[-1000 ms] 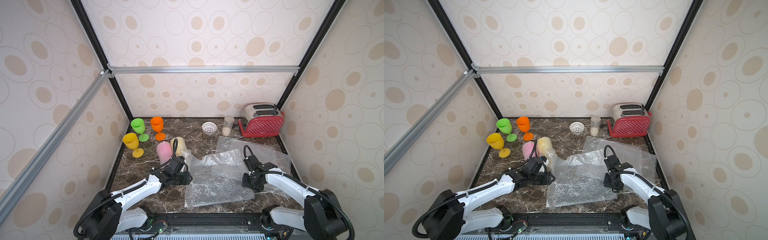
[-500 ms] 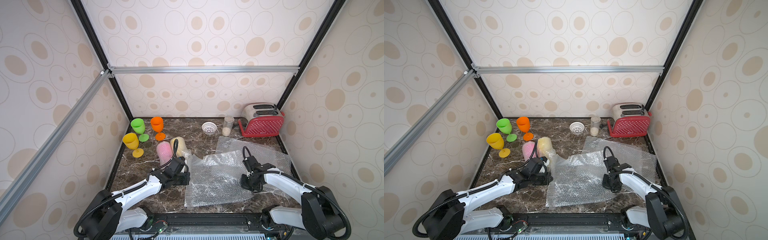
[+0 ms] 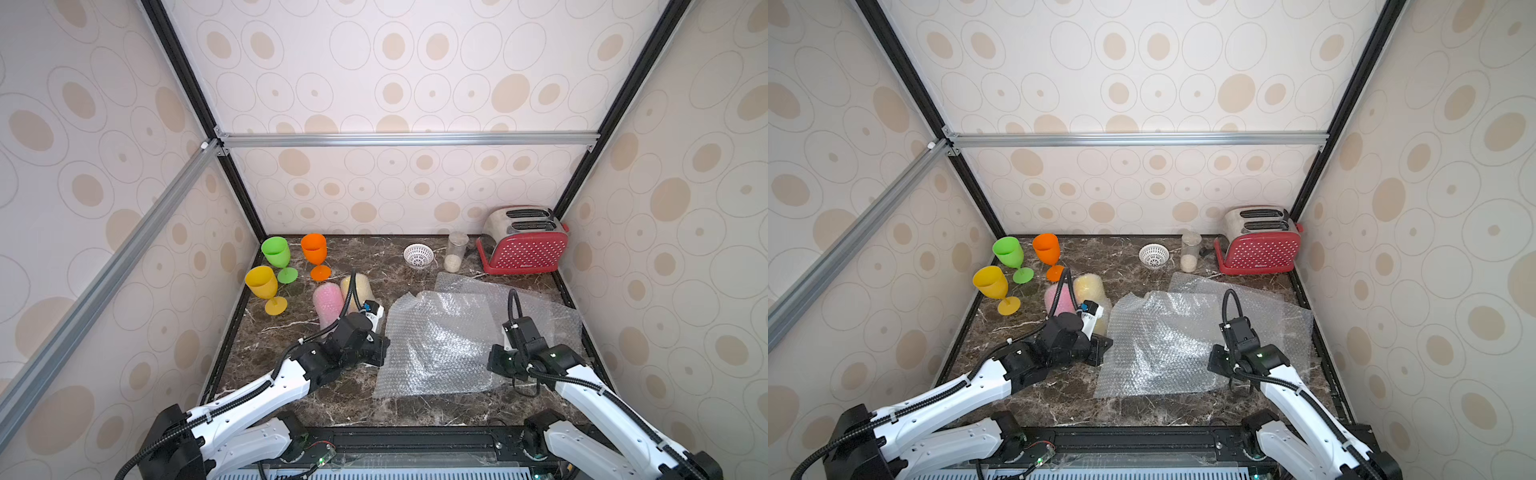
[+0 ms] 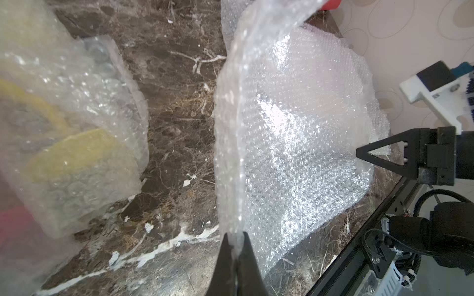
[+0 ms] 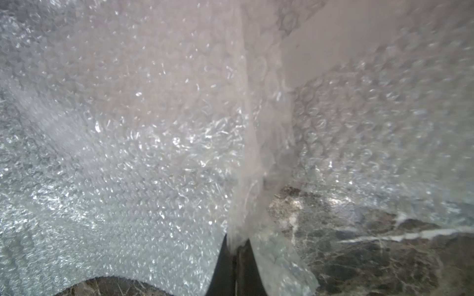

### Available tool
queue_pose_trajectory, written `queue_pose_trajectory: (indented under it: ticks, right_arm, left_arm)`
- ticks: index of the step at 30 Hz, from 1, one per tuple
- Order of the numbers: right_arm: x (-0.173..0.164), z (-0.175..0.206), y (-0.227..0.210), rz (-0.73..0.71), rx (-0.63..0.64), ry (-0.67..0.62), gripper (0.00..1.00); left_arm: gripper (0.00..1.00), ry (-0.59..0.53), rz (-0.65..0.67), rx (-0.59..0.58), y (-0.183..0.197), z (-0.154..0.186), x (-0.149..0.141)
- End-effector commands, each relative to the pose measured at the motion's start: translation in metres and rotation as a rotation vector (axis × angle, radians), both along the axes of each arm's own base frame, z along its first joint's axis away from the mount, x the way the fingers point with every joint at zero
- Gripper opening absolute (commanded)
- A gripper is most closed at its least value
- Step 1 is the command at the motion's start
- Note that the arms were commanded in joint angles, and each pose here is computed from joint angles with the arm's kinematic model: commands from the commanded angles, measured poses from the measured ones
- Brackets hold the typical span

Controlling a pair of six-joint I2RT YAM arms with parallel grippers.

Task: Unpack wine glasses from bubble wrap
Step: Pick up the bubble wrap from the center of the board, then place the bubble wrap at the center of the board.

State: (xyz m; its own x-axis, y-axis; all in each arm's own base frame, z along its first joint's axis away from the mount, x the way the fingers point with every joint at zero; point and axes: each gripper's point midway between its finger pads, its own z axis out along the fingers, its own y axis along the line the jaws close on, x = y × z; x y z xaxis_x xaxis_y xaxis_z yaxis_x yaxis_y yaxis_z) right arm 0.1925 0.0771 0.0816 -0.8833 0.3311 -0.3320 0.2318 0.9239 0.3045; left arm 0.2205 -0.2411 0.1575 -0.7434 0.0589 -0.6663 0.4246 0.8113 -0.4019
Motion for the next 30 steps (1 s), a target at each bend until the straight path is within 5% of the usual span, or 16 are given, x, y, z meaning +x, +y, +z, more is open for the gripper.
queue_pose_trajectory:
  ticks: [1, 11, 30]
  right_arm:
    - [0.001, 0.018, -0.015, -0.064, -0.055, -0.046, 0.0]
    - [0.013, 0.032, -0.055, -0.176, -0.228, -0.035, 0.0]
    - [0.034, 0.017, -0.133, -0.389, -0.273, 0.071, 0.0]
  left_arm:
    - [0.0, -0.113, -0.002, -0.022, -0.011, 0.035, 0.015]
    - [0.0, -0.136, -0.027, -0.019, -0.059, 0.038, 0.055]
    - [0.0, -0.021, -0.114, -0.07, -0.151, -0.011, 0.104]
